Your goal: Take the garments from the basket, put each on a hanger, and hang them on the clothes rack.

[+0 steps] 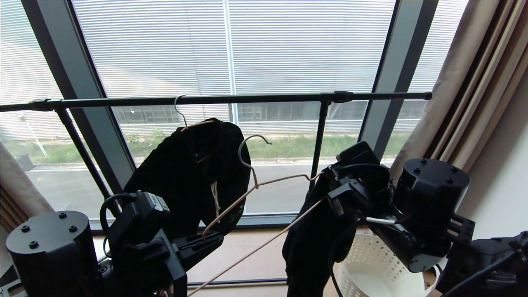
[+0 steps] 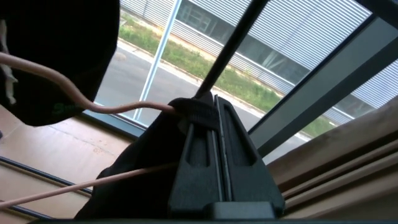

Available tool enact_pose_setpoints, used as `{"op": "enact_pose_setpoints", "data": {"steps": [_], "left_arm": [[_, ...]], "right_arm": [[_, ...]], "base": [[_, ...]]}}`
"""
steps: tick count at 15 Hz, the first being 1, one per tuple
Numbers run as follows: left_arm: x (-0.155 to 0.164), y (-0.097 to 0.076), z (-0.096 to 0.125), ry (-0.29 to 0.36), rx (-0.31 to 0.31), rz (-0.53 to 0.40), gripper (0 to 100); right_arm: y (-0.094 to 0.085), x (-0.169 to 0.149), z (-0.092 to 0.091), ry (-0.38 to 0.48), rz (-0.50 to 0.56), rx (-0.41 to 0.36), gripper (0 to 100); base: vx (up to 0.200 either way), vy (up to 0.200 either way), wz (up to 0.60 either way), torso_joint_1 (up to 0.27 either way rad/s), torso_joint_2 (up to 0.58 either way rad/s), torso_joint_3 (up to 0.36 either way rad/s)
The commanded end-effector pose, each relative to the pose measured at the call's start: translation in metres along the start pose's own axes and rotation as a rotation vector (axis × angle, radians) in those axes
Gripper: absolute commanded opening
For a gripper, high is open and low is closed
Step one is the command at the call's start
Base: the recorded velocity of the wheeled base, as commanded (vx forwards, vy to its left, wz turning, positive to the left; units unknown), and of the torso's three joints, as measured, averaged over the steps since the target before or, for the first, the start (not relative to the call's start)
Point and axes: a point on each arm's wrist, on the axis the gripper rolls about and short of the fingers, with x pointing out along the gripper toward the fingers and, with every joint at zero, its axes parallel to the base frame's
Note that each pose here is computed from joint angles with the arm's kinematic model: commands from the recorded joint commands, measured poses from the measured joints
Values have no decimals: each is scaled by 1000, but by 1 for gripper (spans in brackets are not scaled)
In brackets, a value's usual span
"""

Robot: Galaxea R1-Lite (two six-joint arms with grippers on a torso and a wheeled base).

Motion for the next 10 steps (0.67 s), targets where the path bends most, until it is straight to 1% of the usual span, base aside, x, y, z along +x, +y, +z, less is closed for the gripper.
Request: {"op": "enact_pose_setpoints", "data": {"steps": [1, 4, 5, 7, 9, 10], "left_arm": [[0, 1, -1, 5, -2, 4, 0], [0, 0, -3, 12, -2, 1, 0], [-1, -1, -4, 15, -2, -4, 0], [-4, -3, -9, 36, -2, -12, 0], [-5, -9, -12, 46, 5, -38, 0], [-5, -10, -12, 46, 7, -44, 0]], "right_arm": [[12, -9, 3, -13, 31, -5, 0], [27, -22, 11, -41, 76, -6, 0], [29, -25, 14, -57, 81, 3, 0], [29, -26, 19, -94, 59, 29, 0], [20, -24, 21, -101, 31, 40, 0], [19, -24, 23, -107, 29, 45, 0]], "base": [[0, 0, 0, 0, 0, 0], [0, 0, 0, 0, 0, 0], [0, 0, 0, 0, 0, 0], [0, 0, 0, 0, 0, 0], [0, 0, 0, 0, 0, 0], [0, 0, 0, 0, 0, 0]]}}
